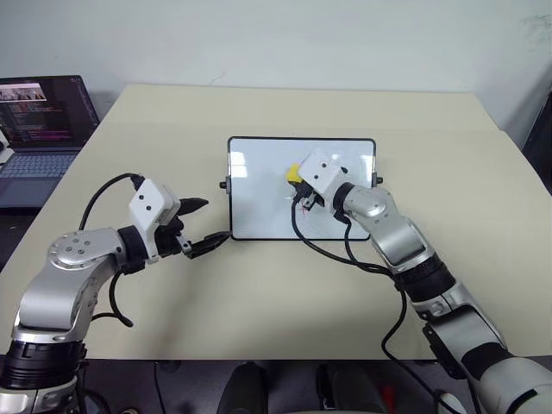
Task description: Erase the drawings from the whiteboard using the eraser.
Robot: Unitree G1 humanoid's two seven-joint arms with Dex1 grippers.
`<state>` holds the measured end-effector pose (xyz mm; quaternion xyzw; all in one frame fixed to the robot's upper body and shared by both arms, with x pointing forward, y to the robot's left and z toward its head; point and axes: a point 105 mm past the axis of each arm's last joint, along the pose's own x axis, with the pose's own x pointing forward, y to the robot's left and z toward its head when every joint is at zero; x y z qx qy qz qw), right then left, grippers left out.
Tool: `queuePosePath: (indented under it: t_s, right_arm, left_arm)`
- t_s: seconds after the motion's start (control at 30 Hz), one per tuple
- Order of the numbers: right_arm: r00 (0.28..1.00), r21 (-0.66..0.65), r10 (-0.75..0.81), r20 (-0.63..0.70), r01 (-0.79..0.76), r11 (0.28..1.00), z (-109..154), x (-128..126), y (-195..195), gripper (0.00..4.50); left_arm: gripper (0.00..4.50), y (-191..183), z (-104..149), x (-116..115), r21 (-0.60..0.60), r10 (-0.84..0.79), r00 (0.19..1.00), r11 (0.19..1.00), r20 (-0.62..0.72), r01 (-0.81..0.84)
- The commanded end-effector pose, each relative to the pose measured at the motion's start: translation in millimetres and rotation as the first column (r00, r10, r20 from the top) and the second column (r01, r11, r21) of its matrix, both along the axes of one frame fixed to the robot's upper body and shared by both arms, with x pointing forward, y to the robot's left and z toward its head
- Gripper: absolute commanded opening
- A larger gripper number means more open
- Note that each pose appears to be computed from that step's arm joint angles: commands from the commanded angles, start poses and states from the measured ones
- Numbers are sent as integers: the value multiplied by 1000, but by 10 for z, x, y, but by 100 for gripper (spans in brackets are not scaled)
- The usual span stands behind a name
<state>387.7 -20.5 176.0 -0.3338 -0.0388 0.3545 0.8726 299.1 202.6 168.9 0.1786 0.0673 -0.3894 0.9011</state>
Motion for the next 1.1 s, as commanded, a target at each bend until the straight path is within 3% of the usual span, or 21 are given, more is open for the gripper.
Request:
queuePosePath:
  t_s: [0.03,0.2,0.37,0.47,0.6,0.9,1.03,1.1]
  right_arm:
    - [998,-60,48,-32,-50,997,-143,-88,-2,114]
    - [997,-72,57,-43,-60,996,-166,-101,-10,114]
    - [996,74,-18,85,12,997,339,21,-99,114]
    - [989,98,-69,130,57,994,475,100,-181,114]
    - [990,67,-79,114,72,995,364,156,-182,114]
    - [996,-85,28,-83,-35,996,-264,-29,-147,114]
    - [997,-93,34,-68,-40,995,-246,-57,-148,114]
    - [1000,-41,-4,5,4,999,-49,7,-155,114]
  left_arm:
    - [450,-62,82,-29,7,-24,999,1000,38,24]
    - [450,-68,81,-28,7,-28,999,1000,37,27]
    - [450,-71,81,-25,8,-32,999,999,36,32]
    - [450,-74,73,-29,7,-34,999,999,34,34]
    - [450,-96,65,-26,1,-39,999,999,33,39]
    - [450,-111,65,-11,-3,-43,998,999,36,43]
    - [450,-117,67,-15,-3,-47,998,999,35,47]
    - [450,-113,63,-19,-3,-47,998,999,33,47]
